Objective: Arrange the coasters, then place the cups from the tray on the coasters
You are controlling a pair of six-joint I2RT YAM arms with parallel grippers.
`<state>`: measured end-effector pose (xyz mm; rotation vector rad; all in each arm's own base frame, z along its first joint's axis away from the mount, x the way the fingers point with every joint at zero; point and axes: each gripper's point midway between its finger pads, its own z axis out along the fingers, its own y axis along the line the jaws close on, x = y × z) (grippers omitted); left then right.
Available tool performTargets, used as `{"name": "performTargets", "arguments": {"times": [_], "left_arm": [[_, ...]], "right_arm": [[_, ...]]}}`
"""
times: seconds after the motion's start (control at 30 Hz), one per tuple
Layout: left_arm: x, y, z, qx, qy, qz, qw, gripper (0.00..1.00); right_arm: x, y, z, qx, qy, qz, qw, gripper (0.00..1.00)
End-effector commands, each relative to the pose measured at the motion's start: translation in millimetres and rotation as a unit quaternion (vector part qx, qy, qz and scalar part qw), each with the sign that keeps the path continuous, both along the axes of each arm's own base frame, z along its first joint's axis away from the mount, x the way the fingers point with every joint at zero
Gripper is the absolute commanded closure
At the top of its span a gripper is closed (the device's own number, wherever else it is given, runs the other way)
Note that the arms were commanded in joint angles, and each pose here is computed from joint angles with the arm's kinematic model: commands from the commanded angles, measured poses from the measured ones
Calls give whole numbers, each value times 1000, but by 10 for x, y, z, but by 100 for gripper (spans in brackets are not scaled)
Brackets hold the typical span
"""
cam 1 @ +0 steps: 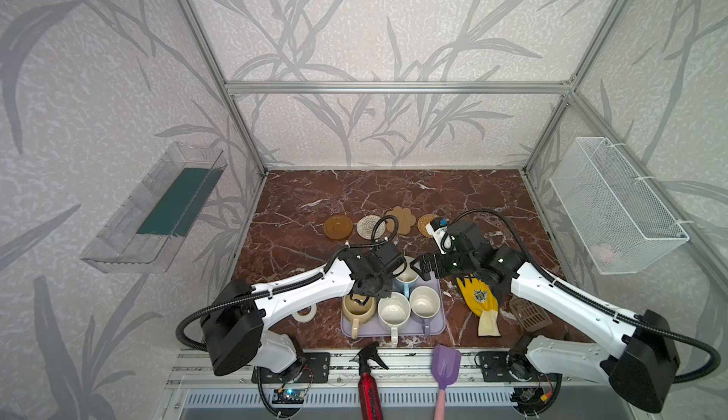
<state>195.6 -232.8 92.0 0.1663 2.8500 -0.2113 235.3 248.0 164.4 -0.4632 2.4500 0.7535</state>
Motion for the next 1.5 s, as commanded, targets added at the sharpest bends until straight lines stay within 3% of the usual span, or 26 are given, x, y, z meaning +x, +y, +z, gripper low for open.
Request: {"name": "performTargets", "arguments": {"times": [0.0,0.17,0.63,0.83,1.0,1.07,1.3,1.47], "left_arm": [[4,99,-85,25,-2,14,1000,69],[33,75,-101,23,-7,14,1000,71],[71,63,-132,39,-6,10,999,75],[95,2,-80,23,-12,9,1000,89],[98,0,-10,15,-18,10,1000,92],[103,4,29,11,-21,12,1000,97],[171,-50,295,-41,-61,25,997,100],[179,-24,391,-38,-67,26,997,100]], "right_arm": [[-42,-9,78,9,-19,5,1000,1],[-97,99,167,31,-27,34,999,1],[-87,116,92,14,-32,31,999,1],[-80,108,103,16,-39,27,999,1],[-107,143,123,27,-46,39,998,1],[-121,174,155,41,-53,46,997,1],[-141,236,237,73,-69,57,993,1],[-139,230,260,71,-75,59,993,1]]}}
